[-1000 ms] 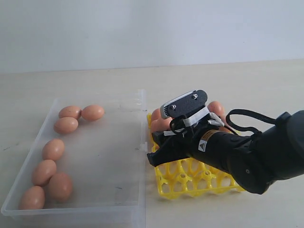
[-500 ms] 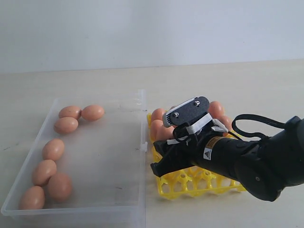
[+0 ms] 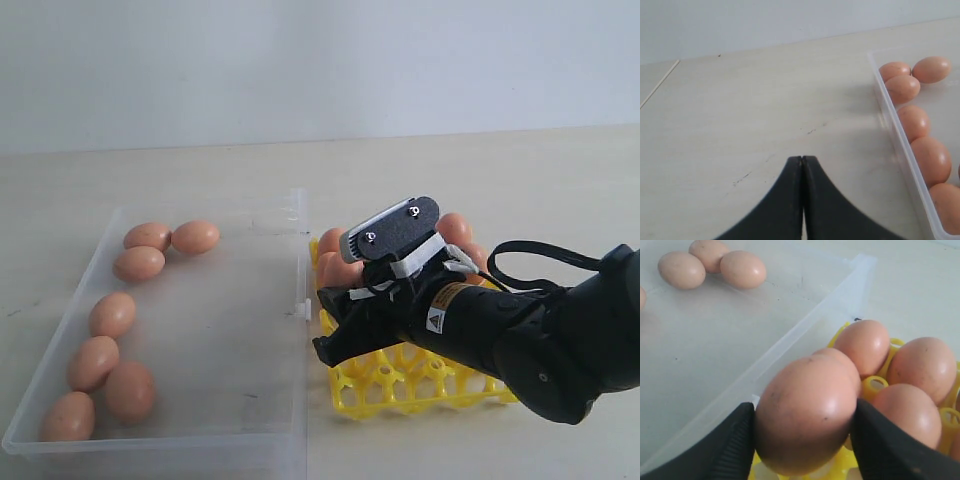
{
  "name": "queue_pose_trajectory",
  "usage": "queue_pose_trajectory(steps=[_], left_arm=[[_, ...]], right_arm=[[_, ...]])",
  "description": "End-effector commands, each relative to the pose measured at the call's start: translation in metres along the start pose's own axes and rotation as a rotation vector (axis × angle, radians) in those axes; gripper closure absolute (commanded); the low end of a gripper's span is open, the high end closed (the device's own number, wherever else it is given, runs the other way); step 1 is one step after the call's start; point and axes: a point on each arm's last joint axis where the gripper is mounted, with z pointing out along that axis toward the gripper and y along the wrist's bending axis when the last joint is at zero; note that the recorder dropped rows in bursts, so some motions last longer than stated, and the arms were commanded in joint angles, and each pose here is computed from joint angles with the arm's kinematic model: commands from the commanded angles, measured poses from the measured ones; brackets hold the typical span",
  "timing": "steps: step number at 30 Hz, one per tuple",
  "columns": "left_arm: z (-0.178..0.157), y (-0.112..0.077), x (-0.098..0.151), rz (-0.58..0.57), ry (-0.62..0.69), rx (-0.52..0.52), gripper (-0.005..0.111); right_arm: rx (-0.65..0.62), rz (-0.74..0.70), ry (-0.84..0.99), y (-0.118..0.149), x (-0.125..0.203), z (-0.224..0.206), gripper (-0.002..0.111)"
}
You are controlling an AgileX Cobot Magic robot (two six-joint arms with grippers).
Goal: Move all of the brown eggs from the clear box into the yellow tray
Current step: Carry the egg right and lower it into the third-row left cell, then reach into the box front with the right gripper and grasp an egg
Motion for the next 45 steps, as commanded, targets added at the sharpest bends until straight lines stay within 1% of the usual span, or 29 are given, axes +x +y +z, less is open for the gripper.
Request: queue_pose_trajectory(steps=[1, 7, 10, 13, 16, 19, 20, 22, 24, 27, 30, 34, 38, 40, 45], left_arm=[[-0.001, 0.0, -0.002, -0.005, -0.02, 0.007, 0.107], [-0.001, 0.0, -0.002, -0.005, -0.02, 0.007, 0.107], [-0.001, 0.0, -0.002, -0.005, -0.02, 0.007, 0.107], [-0.001, 0.0, -0.002, -0.005, -0.02, 0.007, 0.107], [-0.001, 0.0, -0.002, -0.005, -0.02, 0.007, 0.107], [-0.001, 0.0, -0.002, -0.005, -0.02, 0.007, 0.107], [-0.001, 0.0, -0.002, -0.005, -0.02, 0.007, 0.107], [-0.001, 0.0, -0.002, -0.005, -0.02, 0.007, 0.107], [-0.001, 0.0, -0.002, -0.005, -0.02, 0.007, 0.107], [-0.001, 0.0, -0.002, -0.005, -0.02, 0.007, 0.107], [-0.001, 0.0, -0.002, -0.005, -0.02, 0.007, 0.107], [-0.001, 0.0, -0.002, -0.005, -0.02, 0.007, 0.107], [-0.001, 0.0, -0.002, -0.005, -0.02, 0.007, 0.107], [-0.001, 0.0, -0.002, -0.005, -0.02, 0.007, 0.107], [-0.001, 0.0, -0.002, -0.005, -0.02, 0.007, 0.107]], right_arm=[[-0.001, -0.009, -0.023, -0.001, -0.003, -0.002, 0.046], [0.0, -0.008, -0.022, -0.001, -0.003, -0.002, 0.046], [0.004, -0.018, -0.039, -0.001, -0.009, -0.006, 0.046], [0.004, -0.018, -0.074, -0.002, -0.031, -0.023, 0.047], [-0.011, 0.009, -0.023, 0.0, -0.065, -0.039, 0.051], [-0.046, 0.013, 0.106, 0.012, -0.093, -0.042, 0.051], [-0.06, 0.009, 0.121, 0.018, -0.105, -0.04, 0.051], [-0.099, 0.021, 0.175, 0.034, -0.12, -0.032, 0.051], [-0.148, 0.012, 0.211, 0.055, -0.127, -0.022, 0.051], [-0.222, -0.033, 0.286, 0.084, -0.128, 0.002, 0.051], [-0.287, -0.065, 0.384, 0.11, -0.118, 0.028, 0.051], [-0.354, -0.1, 0.477, 0.138, -0.106, 0.052, 0.051], [-0.382, -0.087, 0.521, 0.153, -0.1, 0.07, 0.05], [-0.384, -0.087, 0.52, 0.155, -0.101, 0.077, 0.05], [-0.394, -0.093, 0.549, 0.16, -0.099, 0.091, 0.043]])
